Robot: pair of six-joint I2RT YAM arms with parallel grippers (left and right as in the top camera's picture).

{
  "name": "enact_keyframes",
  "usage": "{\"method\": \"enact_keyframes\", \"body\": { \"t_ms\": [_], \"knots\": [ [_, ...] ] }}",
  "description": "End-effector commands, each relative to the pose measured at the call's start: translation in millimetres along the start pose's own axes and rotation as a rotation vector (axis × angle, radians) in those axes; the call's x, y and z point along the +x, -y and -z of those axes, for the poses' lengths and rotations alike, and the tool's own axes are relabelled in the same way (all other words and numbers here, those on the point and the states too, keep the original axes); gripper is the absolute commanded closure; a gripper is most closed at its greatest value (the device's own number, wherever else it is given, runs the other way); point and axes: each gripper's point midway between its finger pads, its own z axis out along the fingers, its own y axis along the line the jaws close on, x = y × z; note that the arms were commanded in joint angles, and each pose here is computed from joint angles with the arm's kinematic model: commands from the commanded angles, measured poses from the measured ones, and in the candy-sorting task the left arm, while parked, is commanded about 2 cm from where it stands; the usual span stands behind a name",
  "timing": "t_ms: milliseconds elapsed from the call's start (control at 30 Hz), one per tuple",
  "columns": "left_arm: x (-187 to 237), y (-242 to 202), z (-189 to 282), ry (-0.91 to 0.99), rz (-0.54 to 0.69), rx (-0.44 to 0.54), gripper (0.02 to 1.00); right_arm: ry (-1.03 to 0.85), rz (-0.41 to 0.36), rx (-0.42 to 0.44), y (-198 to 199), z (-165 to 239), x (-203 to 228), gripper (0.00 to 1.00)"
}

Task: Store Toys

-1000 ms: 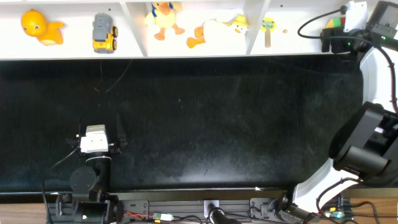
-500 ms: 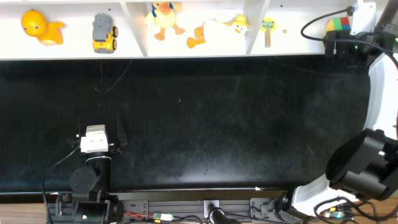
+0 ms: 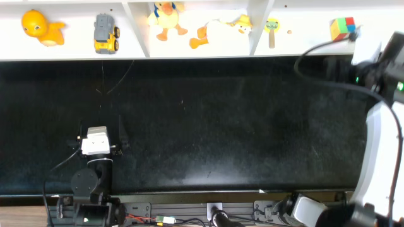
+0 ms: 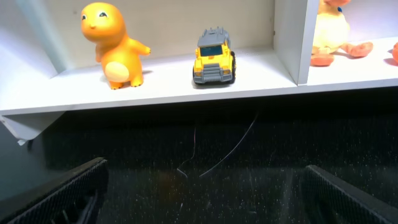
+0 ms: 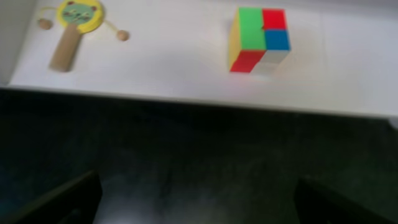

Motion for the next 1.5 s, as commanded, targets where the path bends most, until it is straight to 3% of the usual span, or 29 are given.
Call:
{"method": "enact_keyframes", "body": {
  "t_ms": [33,400,600,833,1167,1500],
  "knots": [
    [-2,2,1,0.010,-0.014,0.010,0.023,0.075,-0.050,-0.045,-26,26,11,0.005],
    [-2,2,1,0.010,-0.014,0.010,0.020,0.208,-0.102,-0.036,-73,58,33,0.003],
    [-2,2,1,0.010,-0.014,0.010,0.020,0.217,-0.031,0.010,-97,50,38,0.005],
    [-2,2,1,0.010,-0.014,0.010,0.020,0.205,0.050,-0.060,-133,39,57,0.007],
    [-2,2,1,0.010,-0.014,0.010,0.020,0.053,0.059,-0.078,-137,34,100,0.005],
    [-2,2,1,0.010,-0.014,0.010,0.020,0.030,0.059,-0.052,-133,32,105,0.005]
  ]
}}
